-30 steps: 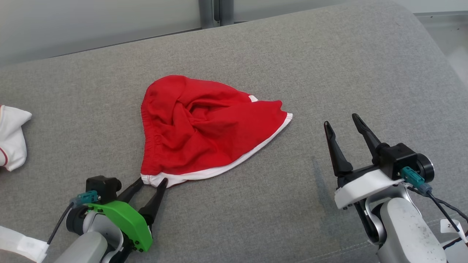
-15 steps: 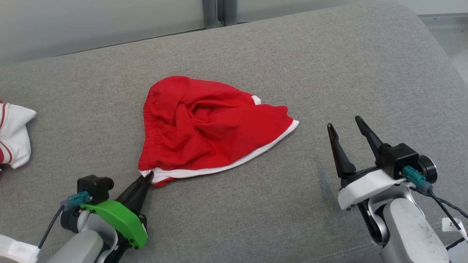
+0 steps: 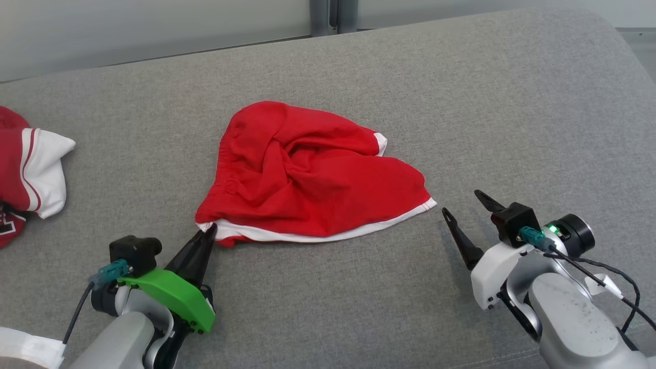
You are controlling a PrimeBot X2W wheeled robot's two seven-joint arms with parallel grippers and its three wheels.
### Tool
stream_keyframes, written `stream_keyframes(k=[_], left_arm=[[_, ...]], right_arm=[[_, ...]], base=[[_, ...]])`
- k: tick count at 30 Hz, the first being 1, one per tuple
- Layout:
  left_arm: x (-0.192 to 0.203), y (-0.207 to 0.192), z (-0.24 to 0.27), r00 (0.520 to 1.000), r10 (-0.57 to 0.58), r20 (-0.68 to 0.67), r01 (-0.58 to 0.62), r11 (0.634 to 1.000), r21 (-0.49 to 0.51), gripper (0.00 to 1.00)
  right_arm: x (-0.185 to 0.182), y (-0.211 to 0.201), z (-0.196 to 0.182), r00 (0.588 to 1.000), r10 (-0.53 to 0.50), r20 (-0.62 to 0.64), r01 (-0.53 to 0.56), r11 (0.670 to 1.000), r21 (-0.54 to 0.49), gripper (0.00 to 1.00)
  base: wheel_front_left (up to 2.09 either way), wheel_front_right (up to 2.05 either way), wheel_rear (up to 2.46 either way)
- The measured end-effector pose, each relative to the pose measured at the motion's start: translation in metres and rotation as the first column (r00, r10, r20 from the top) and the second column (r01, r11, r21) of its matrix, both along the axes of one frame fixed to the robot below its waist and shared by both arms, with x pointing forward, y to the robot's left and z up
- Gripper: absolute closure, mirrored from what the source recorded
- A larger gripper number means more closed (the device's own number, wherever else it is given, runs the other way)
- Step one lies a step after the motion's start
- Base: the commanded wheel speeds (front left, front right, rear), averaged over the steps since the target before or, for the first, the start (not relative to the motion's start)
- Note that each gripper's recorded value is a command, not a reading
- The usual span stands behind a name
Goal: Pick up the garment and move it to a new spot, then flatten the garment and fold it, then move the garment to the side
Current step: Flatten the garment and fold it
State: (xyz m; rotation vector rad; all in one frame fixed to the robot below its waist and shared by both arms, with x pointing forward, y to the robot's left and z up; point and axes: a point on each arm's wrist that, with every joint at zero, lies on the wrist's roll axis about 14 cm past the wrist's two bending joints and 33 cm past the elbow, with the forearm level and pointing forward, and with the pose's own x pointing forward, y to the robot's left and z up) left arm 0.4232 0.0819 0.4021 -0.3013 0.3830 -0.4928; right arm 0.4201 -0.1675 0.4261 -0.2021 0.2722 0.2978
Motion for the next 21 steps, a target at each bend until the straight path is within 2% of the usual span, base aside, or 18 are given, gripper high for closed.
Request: stream_keyframes(k=[6,16,20,21], left_arm=[[0.001,0.002,0.002,1.0,0.027,0.007,-0.027,0.999,-0.018,1.0],[-0.002,0.011,0.0,0.998,0.067,0.003,-0.067,0.997,-0.022,1.0],[-0.003,0.015,0.0,0.997,0.079,0.004,-0.079,0.997,-0.015,1.0],[-0.004,0.016,0.0,0.997,0.08,0.005,-0.08,0.997,-0.017,1.0]], right_arm=[[0.007,0.018,-0.019,0.992,0.108,-0.059,-0.112,0.992,-0.065,0.0],[0.019,0.042,-0.036,0.977,0.18,-0.113,-0.186,0.982,-0.043,0.02],[0.021,0.051,-0.038,0.971,0.208,-0.117,-0.213,0.976,-0.036,0.5],[0.021,0.053,-0.039,0.97,0.213,-0.118,-0.218,0.975,-0.035,0.55]], base=[[0.0,0.0,0.0],[0.0,0.0,0.0],[0.0,0.0,0.0],[0.0,0.0,0.0]])
